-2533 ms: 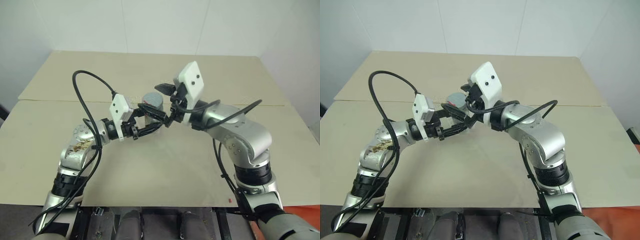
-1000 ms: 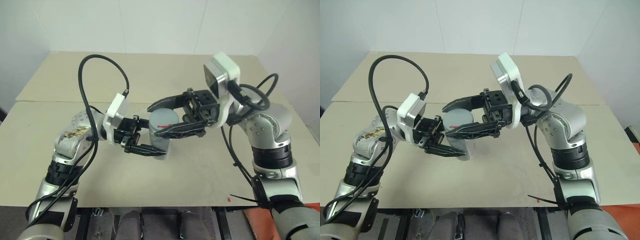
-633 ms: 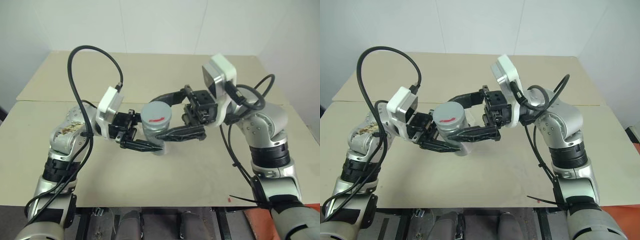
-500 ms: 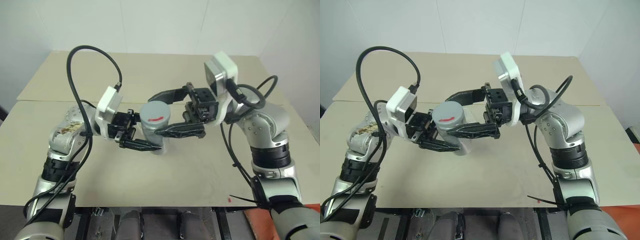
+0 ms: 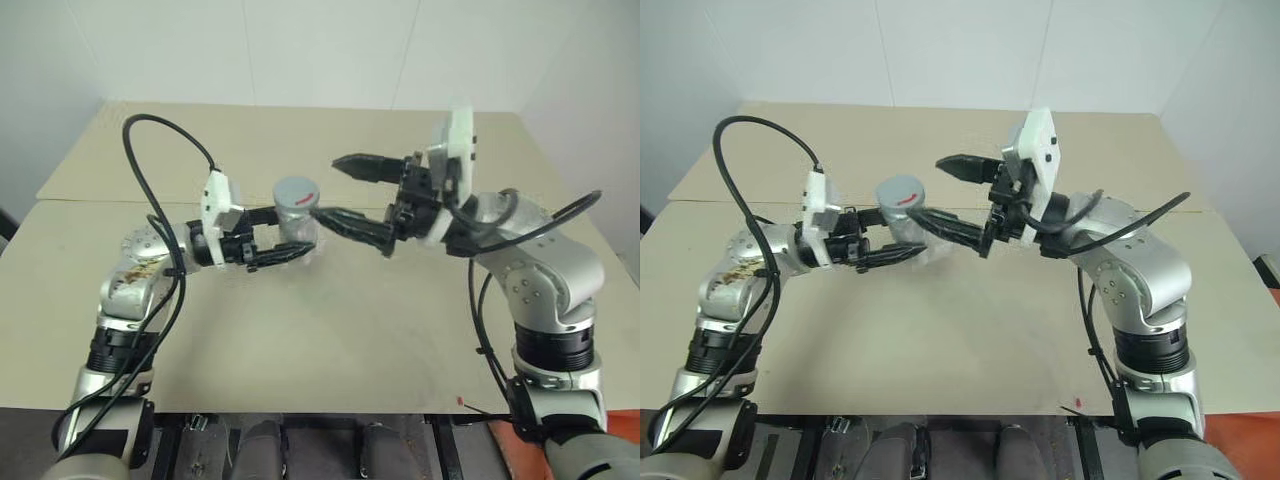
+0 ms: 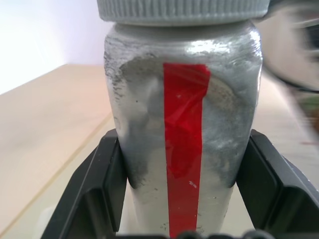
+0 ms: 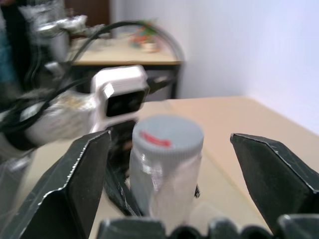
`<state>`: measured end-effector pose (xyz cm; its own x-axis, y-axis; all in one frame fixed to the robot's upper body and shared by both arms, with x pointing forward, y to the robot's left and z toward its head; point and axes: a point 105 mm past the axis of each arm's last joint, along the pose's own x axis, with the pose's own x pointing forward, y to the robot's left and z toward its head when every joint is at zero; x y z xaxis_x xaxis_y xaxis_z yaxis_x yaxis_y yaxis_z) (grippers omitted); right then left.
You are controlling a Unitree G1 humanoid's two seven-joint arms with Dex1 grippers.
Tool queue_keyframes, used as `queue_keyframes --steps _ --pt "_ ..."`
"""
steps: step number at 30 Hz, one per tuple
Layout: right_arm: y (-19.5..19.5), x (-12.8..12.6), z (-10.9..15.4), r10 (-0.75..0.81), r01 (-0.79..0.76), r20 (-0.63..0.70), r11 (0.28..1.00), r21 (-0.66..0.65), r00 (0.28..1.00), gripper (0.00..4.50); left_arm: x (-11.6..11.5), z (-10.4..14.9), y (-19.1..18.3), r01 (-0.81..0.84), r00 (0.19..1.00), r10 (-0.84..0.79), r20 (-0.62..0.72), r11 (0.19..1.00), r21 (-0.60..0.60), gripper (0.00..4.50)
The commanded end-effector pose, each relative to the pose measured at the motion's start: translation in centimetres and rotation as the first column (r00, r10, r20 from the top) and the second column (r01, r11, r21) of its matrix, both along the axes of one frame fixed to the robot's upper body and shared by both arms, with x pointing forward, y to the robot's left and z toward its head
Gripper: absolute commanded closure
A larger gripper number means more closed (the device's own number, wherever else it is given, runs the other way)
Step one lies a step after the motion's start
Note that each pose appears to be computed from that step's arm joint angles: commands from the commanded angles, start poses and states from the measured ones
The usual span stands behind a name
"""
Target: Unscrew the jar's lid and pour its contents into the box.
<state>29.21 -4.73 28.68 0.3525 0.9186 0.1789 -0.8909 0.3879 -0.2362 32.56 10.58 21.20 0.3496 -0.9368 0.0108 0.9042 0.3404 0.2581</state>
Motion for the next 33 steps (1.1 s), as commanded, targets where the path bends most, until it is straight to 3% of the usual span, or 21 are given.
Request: queue_keyframes --steps 1,17,33 --pt "0.7 0.1 1.6 -0.123 0.123 0.016 0.992 0.023 0.992 0.03 0.4 1.0 -1.1 -0.082 0.994 0.082 0.071 0.997 -0.005 1.76" --pt "3.3 2.9 0.7 -0.402 0.401 -0.006 0.914 -0.061 0.916 0.03 1.5 1.5 -3.0 -0.289 0.955 0.293 0.048 0.954 -0.085 1.76" --pt "3.4 3.9 0.8 -0.448 0.447 -0.008 0.893 -0.052 0.894 0.03 1.3 1.3 -2.8 -0.308 0.949 0.311 0.044 0.949 -0.075 1.76"
